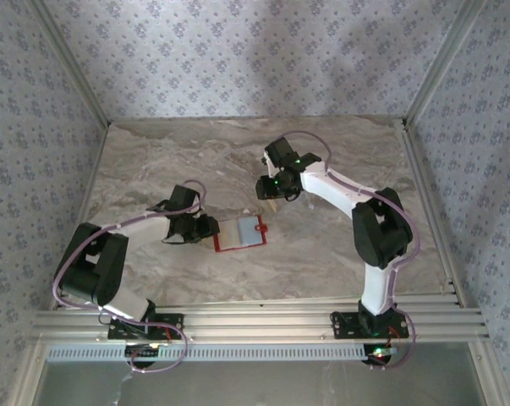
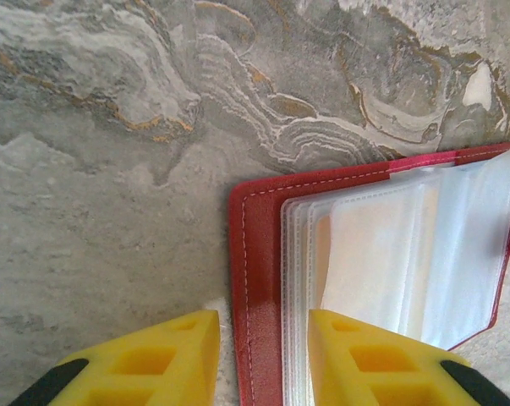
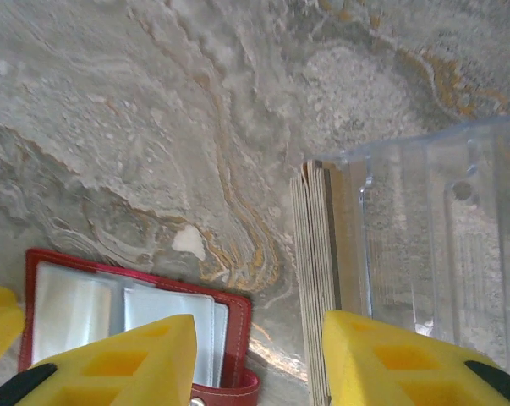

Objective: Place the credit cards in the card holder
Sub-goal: Pick up the credit card from the storage box.

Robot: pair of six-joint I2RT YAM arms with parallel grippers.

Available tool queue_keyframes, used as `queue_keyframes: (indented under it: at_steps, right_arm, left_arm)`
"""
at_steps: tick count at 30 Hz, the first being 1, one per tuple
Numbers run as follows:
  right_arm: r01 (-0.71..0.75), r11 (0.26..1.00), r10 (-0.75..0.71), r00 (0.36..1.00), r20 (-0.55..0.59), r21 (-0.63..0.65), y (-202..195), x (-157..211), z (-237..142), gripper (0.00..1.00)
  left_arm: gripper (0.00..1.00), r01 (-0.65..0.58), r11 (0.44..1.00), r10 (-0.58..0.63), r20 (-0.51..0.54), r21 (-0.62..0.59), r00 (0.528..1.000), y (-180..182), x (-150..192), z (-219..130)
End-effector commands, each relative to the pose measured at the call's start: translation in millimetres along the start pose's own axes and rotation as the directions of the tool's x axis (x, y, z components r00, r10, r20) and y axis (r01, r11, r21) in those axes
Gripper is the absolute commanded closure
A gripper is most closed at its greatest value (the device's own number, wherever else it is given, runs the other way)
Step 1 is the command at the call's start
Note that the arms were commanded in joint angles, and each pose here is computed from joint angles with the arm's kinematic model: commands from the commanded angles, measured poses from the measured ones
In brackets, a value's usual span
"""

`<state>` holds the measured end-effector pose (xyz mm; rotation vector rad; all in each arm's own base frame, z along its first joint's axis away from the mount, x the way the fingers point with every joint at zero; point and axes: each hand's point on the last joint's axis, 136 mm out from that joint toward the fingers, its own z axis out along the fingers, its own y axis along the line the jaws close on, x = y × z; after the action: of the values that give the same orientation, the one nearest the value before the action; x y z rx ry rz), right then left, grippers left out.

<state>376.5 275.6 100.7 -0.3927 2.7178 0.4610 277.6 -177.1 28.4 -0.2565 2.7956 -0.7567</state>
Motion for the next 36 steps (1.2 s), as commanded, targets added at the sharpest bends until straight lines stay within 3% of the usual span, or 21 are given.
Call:
queue_keyframes:
  at_steps: [1, 11, 21, 31, 36]
  right_arm:
    - [0.021, 0.999, -0.02, 0.999, -0.044, 0.034, -4, 2, 7, 0.54]
    - [0.049, 0.994, -0.042, 0.996, -0.073, 0.095, -12, 9, 18, 0.54]
    - [0.009, 0.998, -0.018, 0.992, -0.123, -0.07, 3, 17, 27, 0.54]
    - [-0.062, 0.977, 0.045, 0.995, -0.086, -0.205, 7, 5, 14, 0.56]
    - [-0.078, 0.97, 0.059, 0.994, -0.089, -0.228, 6, 4, 11, 0.61]
  left_arm:
    - [0.67, 0.006, 1.0, -0.006, 0.001, -0.023, 1.0, 7, 2, -4]
    - [0.66, 0.011, 1.0, -0.012, -0.006, -0.02, 1.0, 7, 2, -2]
    - [0.65, 0.011, 1.0, -0.011, -0.007, -0.02, 1.0, 7, 3, -2]
    - [0.65, 0.013, 1.0, -0.013, -0.011, -0.018, 1.0, 7, 4, -1]
    - [0.65, 0.017, 1.0, -0.017, -0.02, -0.016, 1.0, 7, 5, 1]
